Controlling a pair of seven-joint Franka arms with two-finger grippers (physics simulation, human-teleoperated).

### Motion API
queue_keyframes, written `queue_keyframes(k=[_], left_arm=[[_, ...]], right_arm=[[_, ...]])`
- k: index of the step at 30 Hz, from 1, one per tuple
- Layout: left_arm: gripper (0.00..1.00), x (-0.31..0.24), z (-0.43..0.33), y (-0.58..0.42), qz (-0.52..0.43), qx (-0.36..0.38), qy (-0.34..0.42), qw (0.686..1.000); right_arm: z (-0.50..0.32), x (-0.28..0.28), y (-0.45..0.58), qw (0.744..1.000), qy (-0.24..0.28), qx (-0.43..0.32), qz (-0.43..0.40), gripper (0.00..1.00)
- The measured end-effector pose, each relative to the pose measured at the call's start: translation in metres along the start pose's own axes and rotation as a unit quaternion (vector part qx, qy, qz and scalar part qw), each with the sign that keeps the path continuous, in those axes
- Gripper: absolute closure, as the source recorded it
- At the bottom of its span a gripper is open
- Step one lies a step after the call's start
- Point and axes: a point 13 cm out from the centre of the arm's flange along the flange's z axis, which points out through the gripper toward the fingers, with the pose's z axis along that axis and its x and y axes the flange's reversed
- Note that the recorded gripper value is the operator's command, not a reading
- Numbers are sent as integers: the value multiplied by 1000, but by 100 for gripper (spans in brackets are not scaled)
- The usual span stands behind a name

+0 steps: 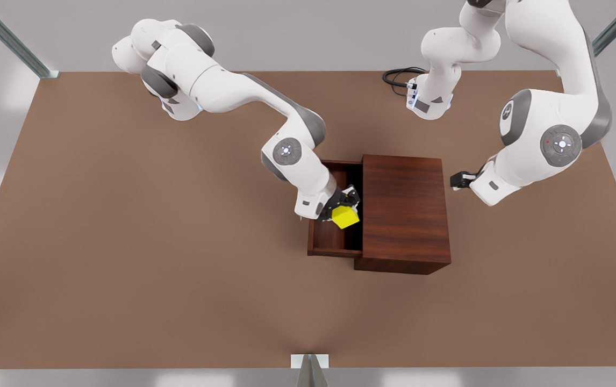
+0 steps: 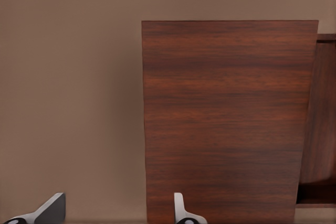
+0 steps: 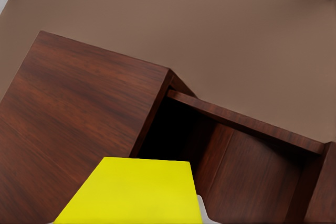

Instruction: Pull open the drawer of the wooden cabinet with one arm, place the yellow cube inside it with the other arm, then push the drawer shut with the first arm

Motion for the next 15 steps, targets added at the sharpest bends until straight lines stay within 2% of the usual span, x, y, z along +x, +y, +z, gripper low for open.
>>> queue_keyframes(k=[11,12,13,15], left_arm=[[0,-8,-3,-29,22,-18,-15,1000],[0,-9,-3,-27,20,-19,-16,1000],[0,-10,-2,-25,18,-21,-16,999],[0,-9,1,-23,18,-26,-13,999]], right_arm=[[3,22,-4,998,33,25,38,40],[4,24,-5,998,37,29,41,14],[5,26,-7,998,41,33,44,0],[6,30,-8,997,47,39,50,0]])
